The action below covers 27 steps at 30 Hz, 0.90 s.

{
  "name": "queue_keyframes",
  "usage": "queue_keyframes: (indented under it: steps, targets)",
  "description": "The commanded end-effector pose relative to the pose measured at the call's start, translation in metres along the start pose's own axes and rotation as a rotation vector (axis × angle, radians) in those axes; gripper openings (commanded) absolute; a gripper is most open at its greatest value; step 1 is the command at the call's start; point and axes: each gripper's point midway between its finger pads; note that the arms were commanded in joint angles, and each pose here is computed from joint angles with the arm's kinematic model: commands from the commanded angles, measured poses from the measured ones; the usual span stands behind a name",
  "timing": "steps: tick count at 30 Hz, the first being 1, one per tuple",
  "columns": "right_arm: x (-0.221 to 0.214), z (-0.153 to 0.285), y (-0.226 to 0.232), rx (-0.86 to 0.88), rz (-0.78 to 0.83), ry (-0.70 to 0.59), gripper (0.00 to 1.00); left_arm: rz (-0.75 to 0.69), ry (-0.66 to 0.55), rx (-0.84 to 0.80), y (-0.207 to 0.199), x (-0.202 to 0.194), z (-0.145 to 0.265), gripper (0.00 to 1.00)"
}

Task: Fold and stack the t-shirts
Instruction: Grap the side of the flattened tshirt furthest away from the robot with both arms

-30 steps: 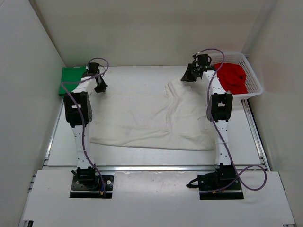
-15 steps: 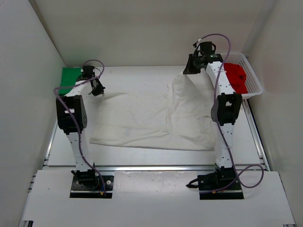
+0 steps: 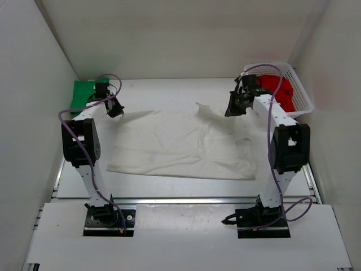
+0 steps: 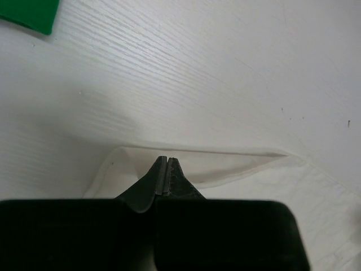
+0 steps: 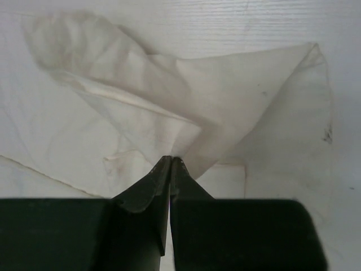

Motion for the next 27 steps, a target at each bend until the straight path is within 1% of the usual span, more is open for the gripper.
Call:
queue_keyframes:
  steps: [1,2,4,5,8,9,10,11,12,13,16,21,23,25,27]
  targets:
    - [0.025,0.049,0.010,0.006,0.006,-0.224,0.00,0.003,-0.075,-0.073,-0.016,0.023,0.032,0.00]
    - [0.031,0.064,0.015,0.021,0.013,-0.274,0.00,-0.002,-0.069,-0.080,-0.017,0.019,0.036,0.00]
    - [0.010,0.066,0.016,0.022,0.003,-0.263,0.00,0.010,-0.082,-0.083,-0.013,0.022,0.042,0.00]
    - [0.013,0.076,0.018,0.029,0.007,-0.293,0.00,0.015,-0.089,-0.083,-0.009,0.022,0.045,0.00]
    - [-0.011,0.085,0.018,0.036,-0.011,-0.292,0.00,0.024,-0.102,-0.091,-0.008,0.022,0.057,0.00]
    - [-0.010,0.097,0.023,0.047,0.001,-0.330,0.00,0.017,-0.109,-0.098,-0.008,0.023,0.061,0.00]
    - [-0.020,0.093,0.022,0.059,-0.013,-0.311,0.00,0.024,-0.111,-0.096,-0.008,0.022,0.063,0.00]
    - [-0.024,0.102,0.025,0.066,-0.013,-0.334,0.00,0.021,-0.124,-0.097,-0.005,0.024,0.069,0.00]
    - [-0.026,0.108,0.029,0.070,-0.001,-0.347,0.00,0.025,-0.112,-0.091,-0.002,0.018,0.066,0.00]
    - [-0.030,0.109,0.027,0.065,-0.005,-0.340,0.00,0.035,-0.132,-0.096,0.000,0.024,0.073,0.00]
    - [-0.038,0.123,0.034,0.083,0.014,-0.359,0.01,0.043,-0.162,-0.104,0.002,0.025,0.084,0.00]
    - [-0.047,0.156,0.039,0.082,0.040,-0.414,0.00,0.063,-0.203,-0.143,0.002,0.030,0.108,0.00]
    - [-0.062,0.159,0.032,0.072,0.032,-0.413,0.00,0.079,-0.220,-0.144,0.007,0.030,0.112,0.00]
    - [-0.076,0.160,0.029,0.062,0.017,-0.416,0.00,0.085,-0.198,-0.139,0.013,0.020,0.111,0.00]
    - [-0.109,0.142,0.020,0.052,-0.009,-0.347,0.00,0.088,-0.189,-0.128,0.021,0.012,0.110,0.00]
Point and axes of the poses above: each gripper's point midway between its finger pads, its own z axis back along the fingers, its own y axis along the line the jaws close on, x = y × z, and after that the axes turned 6 degrees about z, right-handed
